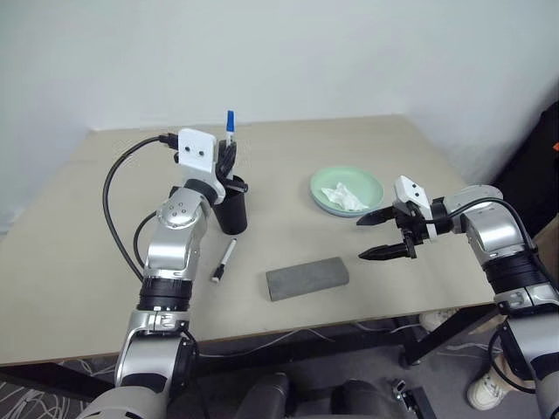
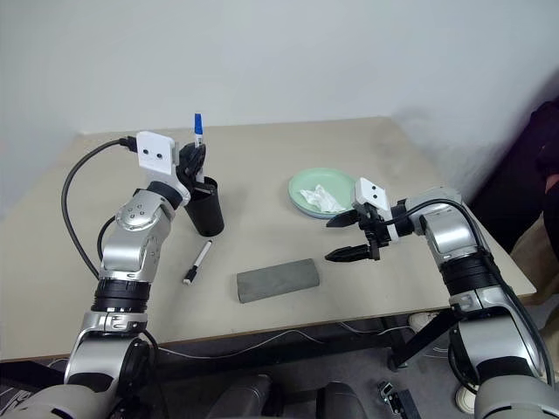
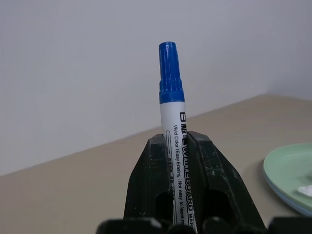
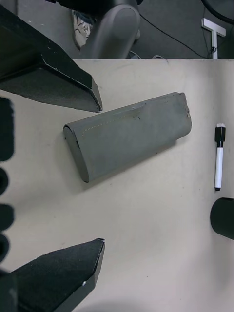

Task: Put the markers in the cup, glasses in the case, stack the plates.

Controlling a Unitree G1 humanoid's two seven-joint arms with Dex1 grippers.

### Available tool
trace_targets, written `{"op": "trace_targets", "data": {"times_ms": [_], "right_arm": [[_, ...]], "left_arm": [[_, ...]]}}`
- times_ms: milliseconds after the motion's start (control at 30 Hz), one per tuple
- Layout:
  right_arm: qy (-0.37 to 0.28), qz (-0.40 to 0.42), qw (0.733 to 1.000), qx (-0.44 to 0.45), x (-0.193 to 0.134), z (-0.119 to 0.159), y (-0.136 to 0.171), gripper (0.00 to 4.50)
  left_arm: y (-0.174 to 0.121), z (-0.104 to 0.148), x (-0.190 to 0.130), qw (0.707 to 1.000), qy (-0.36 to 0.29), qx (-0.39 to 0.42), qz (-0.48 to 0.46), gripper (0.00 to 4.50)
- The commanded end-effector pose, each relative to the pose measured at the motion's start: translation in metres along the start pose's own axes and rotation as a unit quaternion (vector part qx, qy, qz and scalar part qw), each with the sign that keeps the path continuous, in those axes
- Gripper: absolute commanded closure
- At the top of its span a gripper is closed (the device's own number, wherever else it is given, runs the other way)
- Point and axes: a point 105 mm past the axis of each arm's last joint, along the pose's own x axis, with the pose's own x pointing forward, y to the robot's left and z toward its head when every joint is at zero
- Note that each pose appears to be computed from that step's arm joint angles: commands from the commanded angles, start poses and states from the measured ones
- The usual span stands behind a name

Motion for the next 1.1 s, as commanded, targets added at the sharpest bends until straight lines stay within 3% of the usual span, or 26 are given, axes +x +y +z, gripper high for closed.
{"op": "trace_targets", "data": {"times_ms": [33, 900, 933, 1100], "right_arm": [[-0.012, -0.007, 1.000, -0.020, -0.006, 0.011, -0.001, 0.00], [-0.142, -0.083, 0.984, -0.063, -0.049, 0.073, -0.027, 0.00], [-0.142, -0.084, 0.984, -0.064, -0.048, 0.073, -0.027, 0.00], [-0.142, -0.091, 0.983, -0.068, -0.049, 0.074, -0.029, 0.00]], "left_arm": [[0.011, 0.012, -0.001, 1.000, -0.026, 0.009, 0.014, 4.41], [0.016, -0.011, -0.007, 1.000, -0.010, 0.003, 0.008, 4.41], [0.016, -0.010, -0.007, 1.000, -0.011, 0.001, 0.009, 3.68], [0.015, -0.007, -0.006, 1.000, -0.013, -0.003, 0.007, 1.93]]}}
